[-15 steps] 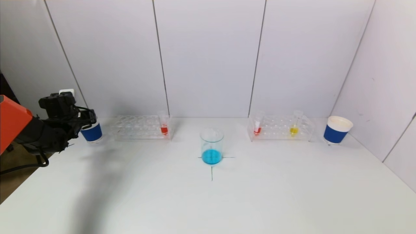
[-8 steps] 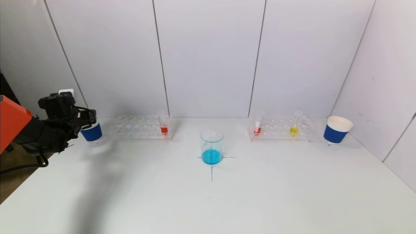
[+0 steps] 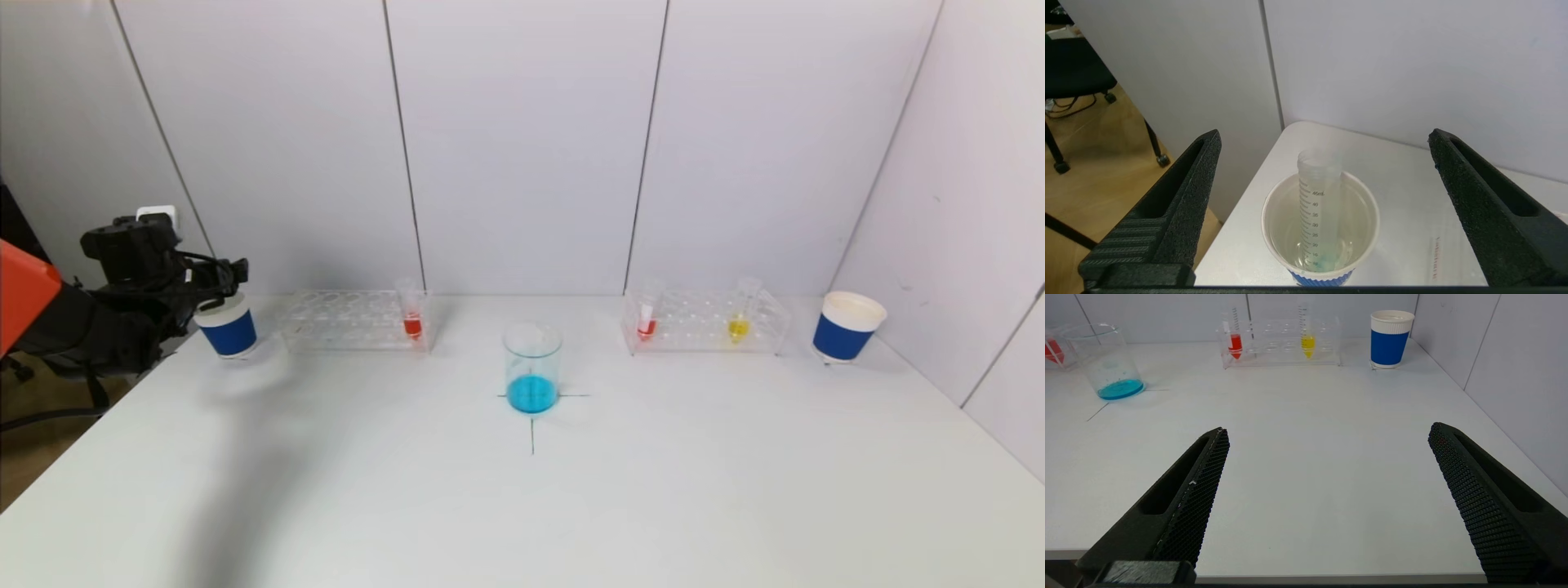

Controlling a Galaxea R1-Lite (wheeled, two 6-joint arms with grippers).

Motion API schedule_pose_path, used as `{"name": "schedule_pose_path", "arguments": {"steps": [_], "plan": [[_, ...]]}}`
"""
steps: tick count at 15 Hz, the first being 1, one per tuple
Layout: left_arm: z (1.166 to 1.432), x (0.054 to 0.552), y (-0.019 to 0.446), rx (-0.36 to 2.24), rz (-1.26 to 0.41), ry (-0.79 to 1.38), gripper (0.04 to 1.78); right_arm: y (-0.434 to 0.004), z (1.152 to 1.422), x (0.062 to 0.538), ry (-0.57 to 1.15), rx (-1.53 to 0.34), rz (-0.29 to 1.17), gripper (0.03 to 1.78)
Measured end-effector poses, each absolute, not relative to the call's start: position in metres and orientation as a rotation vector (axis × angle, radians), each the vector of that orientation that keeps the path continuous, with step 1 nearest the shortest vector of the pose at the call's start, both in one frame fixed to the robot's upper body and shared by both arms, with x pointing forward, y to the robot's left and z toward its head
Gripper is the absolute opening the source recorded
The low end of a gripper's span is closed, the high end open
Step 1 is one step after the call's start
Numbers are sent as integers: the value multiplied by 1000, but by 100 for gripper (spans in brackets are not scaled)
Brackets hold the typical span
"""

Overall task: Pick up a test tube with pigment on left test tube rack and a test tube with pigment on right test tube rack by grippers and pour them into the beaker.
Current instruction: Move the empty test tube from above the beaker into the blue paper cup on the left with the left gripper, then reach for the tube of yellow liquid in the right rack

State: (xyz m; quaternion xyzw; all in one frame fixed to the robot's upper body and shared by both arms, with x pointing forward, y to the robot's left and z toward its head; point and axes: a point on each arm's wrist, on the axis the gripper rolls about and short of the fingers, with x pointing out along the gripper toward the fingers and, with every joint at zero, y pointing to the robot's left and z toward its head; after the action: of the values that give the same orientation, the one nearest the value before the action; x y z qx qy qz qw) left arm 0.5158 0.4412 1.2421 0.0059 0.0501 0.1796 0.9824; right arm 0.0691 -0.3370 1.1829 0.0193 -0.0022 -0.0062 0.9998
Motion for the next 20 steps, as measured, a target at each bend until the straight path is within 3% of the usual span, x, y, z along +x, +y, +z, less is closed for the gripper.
{"name": "schedule_pose_path", "arguments": {"steps": [5,10,15,20], "plan": [[1298,485,393,21,221,3,176,-337,1183,69,-4,38,-12,177],[1348,414,333,31,36,-57,176,-337,1183,69,-4,38,-12,177],[1344,314,320,136,10,-33,176,-337,1183,69,-4,38,-12,177],[1337,232,330,204,245,-79,176,-337,1183,69,-4,39,-12,177]]}}
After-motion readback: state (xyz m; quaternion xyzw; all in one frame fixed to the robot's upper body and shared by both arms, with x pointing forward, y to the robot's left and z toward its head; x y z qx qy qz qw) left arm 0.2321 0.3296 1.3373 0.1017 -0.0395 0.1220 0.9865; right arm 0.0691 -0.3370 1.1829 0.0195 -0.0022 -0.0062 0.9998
